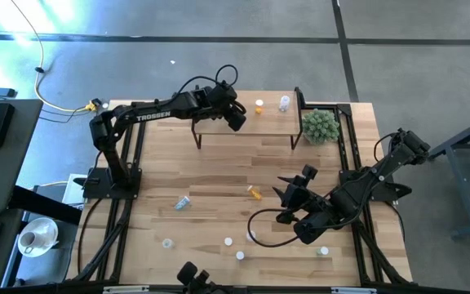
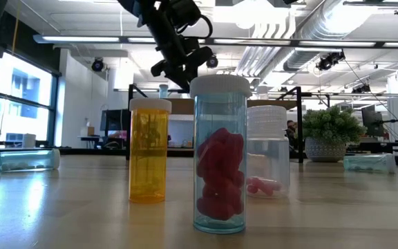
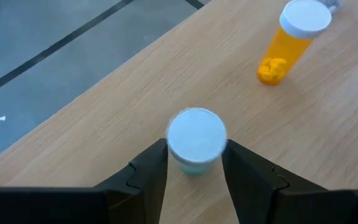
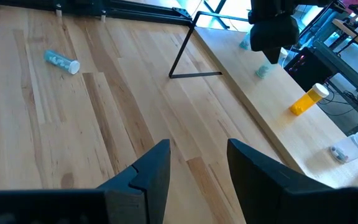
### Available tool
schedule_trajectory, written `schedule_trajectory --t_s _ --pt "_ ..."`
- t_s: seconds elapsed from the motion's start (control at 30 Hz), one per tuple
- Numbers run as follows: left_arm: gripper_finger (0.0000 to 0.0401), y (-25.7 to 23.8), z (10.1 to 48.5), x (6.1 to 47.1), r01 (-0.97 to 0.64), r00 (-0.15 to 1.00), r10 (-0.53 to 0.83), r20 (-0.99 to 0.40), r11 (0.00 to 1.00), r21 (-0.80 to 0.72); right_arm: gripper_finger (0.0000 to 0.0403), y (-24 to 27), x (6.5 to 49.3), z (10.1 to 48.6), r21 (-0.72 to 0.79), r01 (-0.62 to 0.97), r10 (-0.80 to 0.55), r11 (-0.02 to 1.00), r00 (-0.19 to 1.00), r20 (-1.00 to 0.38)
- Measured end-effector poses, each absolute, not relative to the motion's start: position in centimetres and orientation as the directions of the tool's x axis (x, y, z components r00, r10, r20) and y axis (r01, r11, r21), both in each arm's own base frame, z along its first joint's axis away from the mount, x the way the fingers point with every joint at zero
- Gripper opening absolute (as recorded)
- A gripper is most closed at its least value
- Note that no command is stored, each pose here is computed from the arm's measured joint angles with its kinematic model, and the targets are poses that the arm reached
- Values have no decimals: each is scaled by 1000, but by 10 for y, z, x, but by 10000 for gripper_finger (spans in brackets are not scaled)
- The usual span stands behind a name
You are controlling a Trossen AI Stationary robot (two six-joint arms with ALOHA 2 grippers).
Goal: Pick and place medicine bottles onto shelf by color
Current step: Put the top left light blue pill bottle on the shelf, then put the right transparent pill bottle on the shelf aligned with the other transparent pill bottle
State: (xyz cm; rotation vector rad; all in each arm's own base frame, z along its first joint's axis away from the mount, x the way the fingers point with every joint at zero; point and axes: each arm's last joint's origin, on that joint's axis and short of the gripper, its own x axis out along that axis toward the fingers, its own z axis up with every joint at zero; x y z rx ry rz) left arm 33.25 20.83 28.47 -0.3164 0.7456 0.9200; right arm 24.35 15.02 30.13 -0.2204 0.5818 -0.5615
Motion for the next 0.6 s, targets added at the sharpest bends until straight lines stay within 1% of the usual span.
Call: schedule_trajectory --t_s 0.37,0.6 --pt "169 208 286 333 -810 387 605 -696 583 56 151 150 243 301 -349 437 -558 829 692 -458" --pt "179 204 301 326 -809 418 615 -668 586 33 151 150 243 301 -355 433 -558 829 692 -458"
